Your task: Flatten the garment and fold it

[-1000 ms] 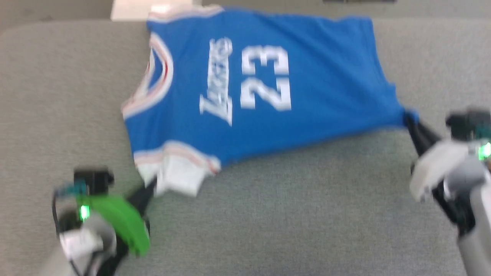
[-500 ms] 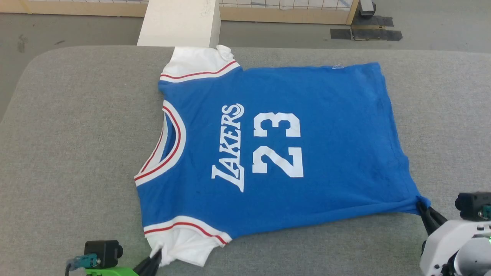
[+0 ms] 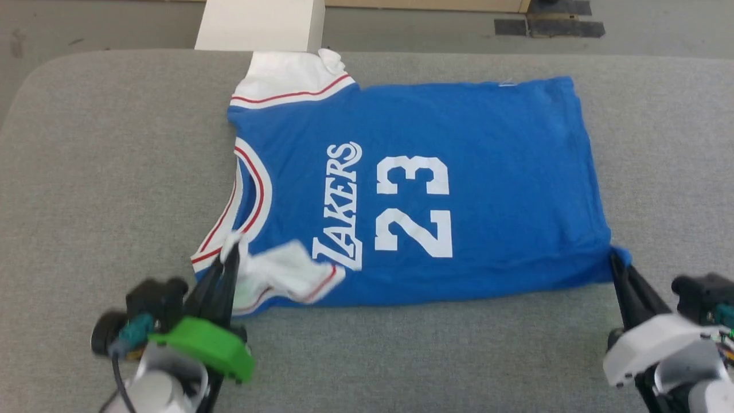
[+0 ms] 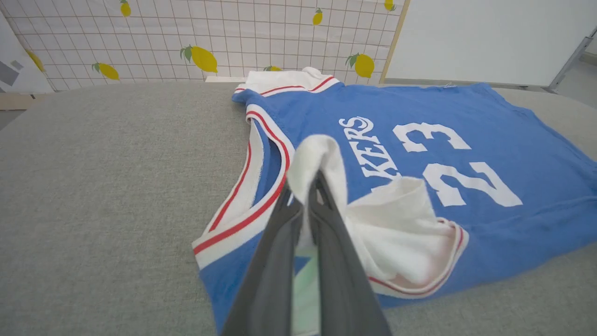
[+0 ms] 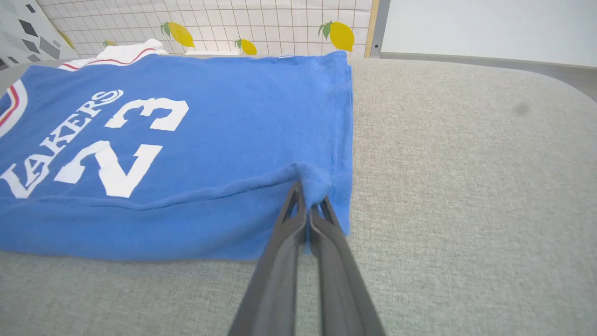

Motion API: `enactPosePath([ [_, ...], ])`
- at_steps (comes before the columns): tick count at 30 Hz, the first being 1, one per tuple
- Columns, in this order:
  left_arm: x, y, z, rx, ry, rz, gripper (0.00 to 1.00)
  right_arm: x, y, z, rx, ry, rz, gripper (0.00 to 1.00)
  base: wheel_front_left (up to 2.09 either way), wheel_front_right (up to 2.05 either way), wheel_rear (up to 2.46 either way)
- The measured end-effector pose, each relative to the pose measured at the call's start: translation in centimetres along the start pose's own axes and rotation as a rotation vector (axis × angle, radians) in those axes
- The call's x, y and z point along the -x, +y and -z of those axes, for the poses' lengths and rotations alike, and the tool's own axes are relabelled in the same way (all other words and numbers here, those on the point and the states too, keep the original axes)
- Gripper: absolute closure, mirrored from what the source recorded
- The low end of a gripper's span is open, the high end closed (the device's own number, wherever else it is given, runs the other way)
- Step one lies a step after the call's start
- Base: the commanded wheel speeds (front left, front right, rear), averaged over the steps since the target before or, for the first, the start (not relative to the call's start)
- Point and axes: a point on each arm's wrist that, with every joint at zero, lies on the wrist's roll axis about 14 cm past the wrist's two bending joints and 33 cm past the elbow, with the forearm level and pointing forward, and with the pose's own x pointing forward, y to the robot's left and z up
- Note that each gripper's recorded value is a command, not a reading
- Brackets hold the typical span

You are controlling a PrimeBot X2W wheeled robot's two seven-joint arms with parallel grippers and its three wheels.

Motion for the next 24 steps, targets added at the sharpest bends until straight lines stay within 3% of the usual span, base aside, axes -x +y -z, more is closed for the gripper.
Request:
enactPosePath([
  [3,-4.0,0.3,-2.3,-0.032,-0.057,0.042,1.00,-2.4,-0.4,-1.7,0.040,-0.030,-0.007,1.00,0.00,0.00,0.00],
  [10,-10.1,1.7,-2.6,-0.039,0.000,0.073,1.00,-6.8,-1.5,-1.4,0.090,0.051,-0.008,1.00,0.00,0.00,0.00],
  [15,-12.2,2.8,0.7,-0.017,0.160,0.075,1.00,-8.6,-2.1,0.8,0.099,0.178,-0.002,1.00,0.00,0.00,0.00],
  [20,-12.1,4.3,6.7,0.065,0.446,0.041,1.00,-9.7,-2.2,3.5,0.058,0.354,-0.013,1.00,0.00,0.00,0.00],
  [23,-12.1,4.6,8.0,0.119,0.556,0.034,1.00,-10.0,-2.2,4.0,0.035,0.441,-0.020,1.00,0.00,0.00,0.00],
  [24,-12.2,4.6,8.0,0.145,0.576,0.029,0.96,-10.0,-2.2,4.0,0.013,0.471,-0.022,1.00,0.00,0.00,0.00],
])
